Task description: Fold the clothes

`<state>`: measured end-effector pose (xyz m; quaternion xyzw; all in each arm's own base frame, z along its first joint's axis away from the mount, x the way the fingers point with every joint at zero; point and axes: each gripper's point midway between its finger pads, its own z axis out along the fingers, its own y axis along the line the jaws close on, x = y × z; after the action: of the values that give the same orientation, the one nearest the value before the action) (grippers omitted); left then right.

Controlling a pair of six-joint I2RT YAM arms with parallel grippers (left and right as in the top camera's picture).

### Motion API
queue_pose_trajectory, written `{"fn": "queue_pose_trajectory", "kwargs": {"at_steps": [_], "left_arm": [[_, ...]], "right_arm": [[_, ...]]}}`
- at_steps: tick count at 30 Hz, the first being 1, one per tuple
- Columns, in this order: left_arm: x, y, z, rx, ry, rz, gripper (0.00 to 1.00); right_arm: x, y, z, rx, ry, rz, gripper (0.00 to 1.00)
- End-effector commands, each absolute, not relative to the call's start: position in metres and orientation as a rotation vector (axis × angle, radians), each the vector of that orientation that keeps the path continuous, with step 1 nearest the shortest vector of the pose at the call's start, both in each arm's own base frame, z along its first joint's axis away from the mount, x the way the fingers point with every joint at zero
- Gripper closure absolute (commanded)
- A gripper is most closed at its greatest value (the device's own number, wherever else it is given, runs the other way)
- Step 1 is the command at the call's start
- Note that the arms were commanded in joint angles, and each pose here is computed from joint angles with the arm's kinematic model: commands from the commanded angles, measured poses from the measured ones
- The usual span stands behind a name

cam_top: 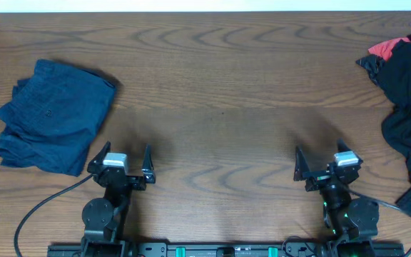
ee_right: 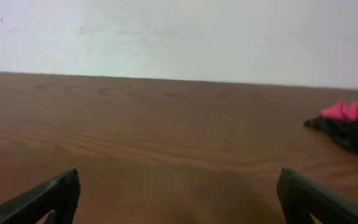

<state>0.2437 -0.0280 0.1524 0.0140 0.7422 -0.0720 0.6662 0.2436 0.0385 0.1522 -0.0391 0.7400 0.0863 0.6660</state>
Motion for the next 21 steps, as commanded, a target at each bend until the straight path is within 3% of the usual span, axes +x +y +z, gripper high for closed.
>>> {"fn": "queue_pose_trajectory", "kwargs": {"at_steps": [1,13,21], "left_arm": [[0.241,-0.036,0.140,-0.034,1.735,-0.288,0.02],[0.245,-0.045,0.176,-0.025,1.928,-0.337,0.02],[0.258,-0.046,0.174,-0.054,2.159,-0.328,0.02]], "right_arm": [[0.244,0.029,0.143,0.091,1.751,0.272,0.01],[0.244,-0.006,0.150,0.262,2.195,0.014,0.01],[0.268,0.004,0.154,0.244,2.383,0.025,0.01]]}}
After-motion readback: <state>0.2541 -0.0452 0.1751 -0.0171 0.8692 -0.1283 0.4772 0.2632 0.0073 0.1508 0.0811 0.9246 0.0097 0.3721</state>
